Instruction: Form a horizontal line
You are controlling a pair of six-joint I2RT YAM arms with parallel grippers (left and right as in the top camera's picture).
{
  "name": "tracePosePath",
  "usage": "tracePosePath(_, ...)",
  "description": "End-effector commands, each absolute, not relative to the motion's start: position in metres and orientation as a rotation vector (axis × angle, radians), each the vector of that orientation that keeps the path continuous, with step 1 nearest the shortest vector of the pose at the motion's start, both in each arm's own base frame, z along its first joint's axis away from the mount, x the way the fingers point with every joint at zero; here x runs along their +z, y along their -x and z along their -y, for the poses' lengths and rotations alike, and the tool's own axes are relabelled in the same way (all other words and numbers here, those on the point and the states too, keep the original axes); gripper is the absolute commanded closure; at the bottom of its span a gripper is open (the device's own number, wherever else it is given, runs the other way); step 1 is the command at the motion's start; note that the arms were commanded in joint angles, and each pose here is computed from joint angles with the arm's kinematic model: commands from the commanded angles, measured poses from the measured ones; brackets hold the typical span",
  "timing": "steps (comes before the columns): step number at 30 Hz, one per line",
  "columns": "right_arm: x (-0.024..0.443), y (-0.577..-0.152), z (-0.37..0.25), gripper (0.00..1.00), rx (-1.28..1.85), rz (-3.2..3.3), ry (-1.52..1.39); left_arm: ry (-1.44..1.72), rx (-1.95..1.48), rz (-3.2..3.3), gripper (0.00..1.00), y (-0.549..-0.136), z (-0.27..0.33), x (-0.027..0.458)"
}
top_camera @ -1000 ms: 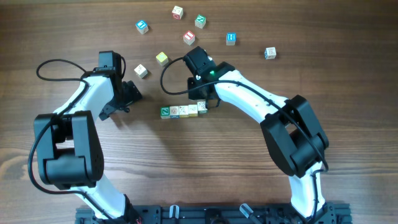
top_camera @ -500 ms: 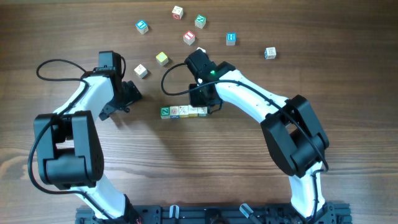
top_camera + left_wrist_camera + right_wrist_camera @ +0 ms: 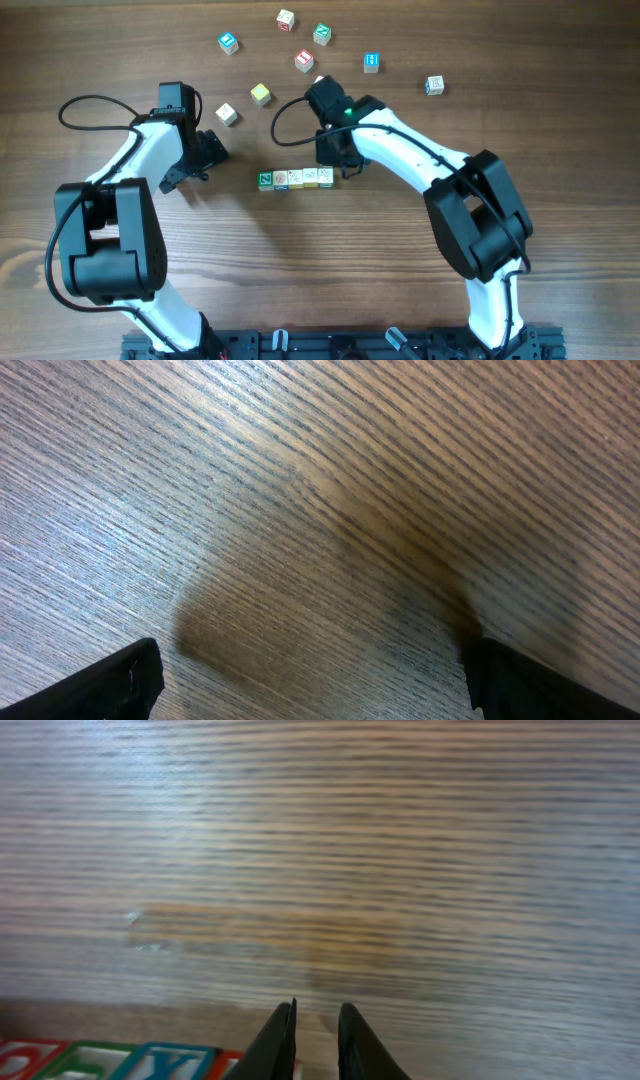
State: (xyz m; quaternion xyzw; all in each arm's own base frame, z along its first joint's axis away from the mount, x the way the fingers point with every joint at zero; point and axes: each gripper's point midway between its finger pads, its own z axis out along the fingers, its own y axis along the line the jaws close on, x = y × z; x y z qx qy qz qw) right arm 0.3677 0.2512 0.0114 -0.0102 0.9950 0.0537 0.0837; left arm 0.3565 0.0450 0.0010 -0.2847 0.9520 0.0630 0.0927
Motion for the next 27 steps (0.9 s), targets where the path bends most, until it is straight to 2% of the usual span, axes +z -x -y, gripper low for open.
tracePosePath(1,0.005,-0.354,-0.249,0.83,0.184,-3.049,-0.008,0.847,0.203,-2.842,0.00,-0.353,-0.045,-0.004)
tracePosePath(7,0.005,-0.328,-0.252,0.84,0.245,-3.165,-0.007,0.847,0.203,-2.842,0.00,-0.353,-0.045,-0.004)
tracePosePath(20,0.005,-0.337,-0.251,0.84,0.229,-3.126,0.036,0.847,0.203,-2.842,0.00,-0.353,-0.045,-0.004)
tracePosePath(27,0.003,-0.357,-0.212,0.75,0.114,-3.103,-0.043,0.847,0.203,-2.842,0.00,-0.353,-0.045,-0.004)
